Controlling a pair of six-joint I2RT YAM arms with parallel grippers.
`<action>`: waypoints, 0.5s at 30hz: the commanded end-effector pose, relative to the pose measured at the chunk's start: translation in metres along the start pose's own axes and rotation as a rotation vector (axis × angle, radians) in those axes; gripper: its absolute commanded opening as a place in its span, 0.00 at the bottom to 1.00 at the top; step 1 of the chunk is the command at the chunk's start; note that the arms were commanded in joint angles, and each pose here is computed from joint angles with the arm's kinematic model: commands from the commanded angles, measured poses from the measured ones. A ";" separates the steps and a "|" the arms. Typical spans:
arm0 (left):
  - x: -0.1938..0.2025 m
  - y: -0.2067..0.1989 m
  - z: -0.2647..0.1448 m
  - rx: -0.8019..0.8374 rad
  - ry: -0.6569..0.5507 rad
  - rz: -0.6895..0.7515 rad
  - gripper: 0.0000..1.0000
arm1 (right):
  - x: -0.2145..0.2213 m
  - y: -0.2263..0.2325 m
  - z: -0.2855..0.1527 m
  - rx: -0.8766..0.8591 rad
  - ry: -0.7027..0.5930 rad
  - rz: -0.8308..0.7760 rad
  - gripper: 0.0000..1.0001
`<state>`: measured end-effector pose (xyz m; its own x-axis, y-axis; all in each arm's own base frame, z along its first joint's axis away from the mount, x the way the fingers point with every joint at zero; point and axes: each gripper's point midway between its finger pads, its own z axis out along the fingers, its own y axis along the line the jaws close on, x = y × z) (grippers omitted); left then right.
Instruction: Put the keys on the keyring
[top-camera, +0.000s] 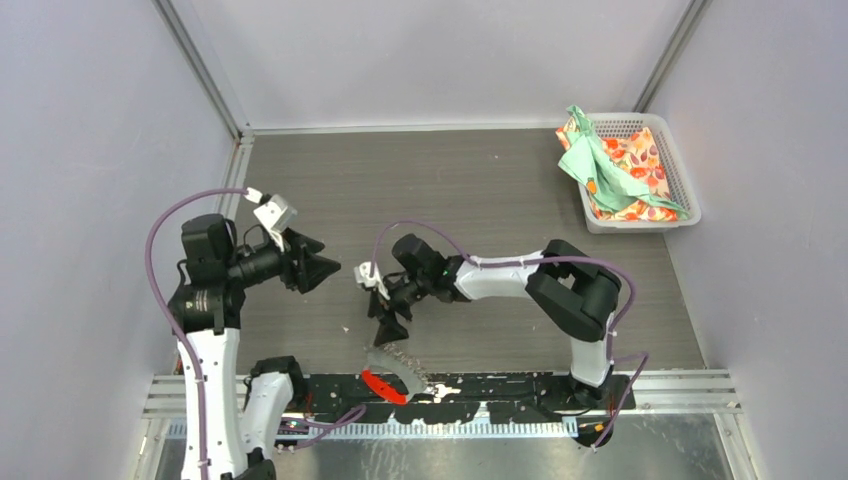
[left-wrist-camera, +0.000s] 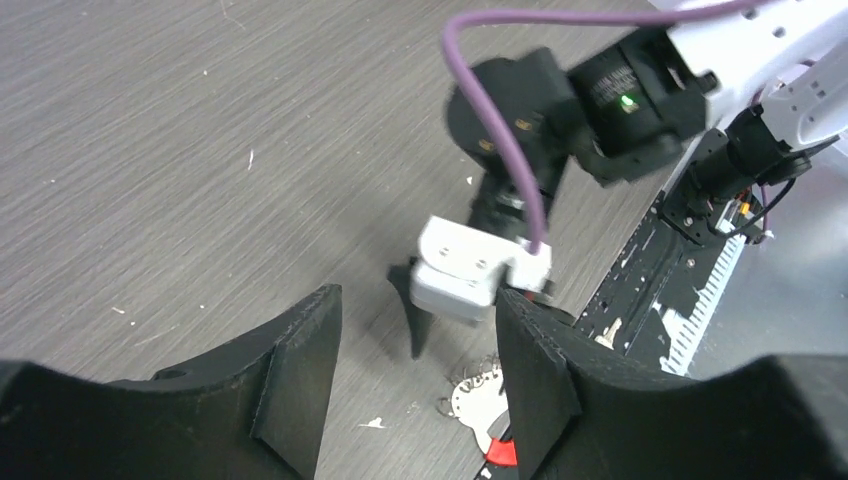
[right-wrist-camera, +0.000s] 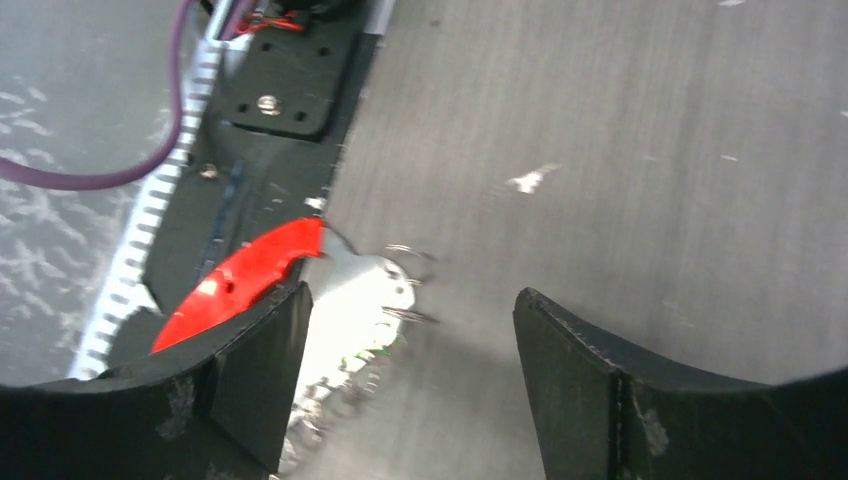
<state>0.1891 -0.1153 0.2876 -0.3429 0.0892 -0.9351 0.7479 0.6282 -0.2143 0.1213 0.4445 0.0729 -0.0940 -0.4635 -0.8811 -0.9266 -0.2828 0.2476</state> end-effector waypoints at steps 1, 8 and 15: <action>-0.012 -0.014 -0.009 0.016 -0.015 0.042 0.60 | 0.000 -0.023 -0.006 -0.040 0.074 -0.159 0.76; -0.018 -0.007 -0.007 0.007 -0.022 0.040 0.62 | 0.003 -0.028 0.013 -0.143 0.073 -0.142 0.66; -0.024 -0.003 -0.005 -0.009 -0.034 0.022 0.68 | 0.003 -0.025 0.028 -0.246 0.017 -0.109 0.54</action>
<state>0.1883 -0.1152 0.2948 -0.3493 0.0904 -0.9326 0.7465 0.6284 -0.2187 0.1406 0.4621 0.0356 0.0067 -0.5061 -0.8624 -0.8600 -0.4429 0.2533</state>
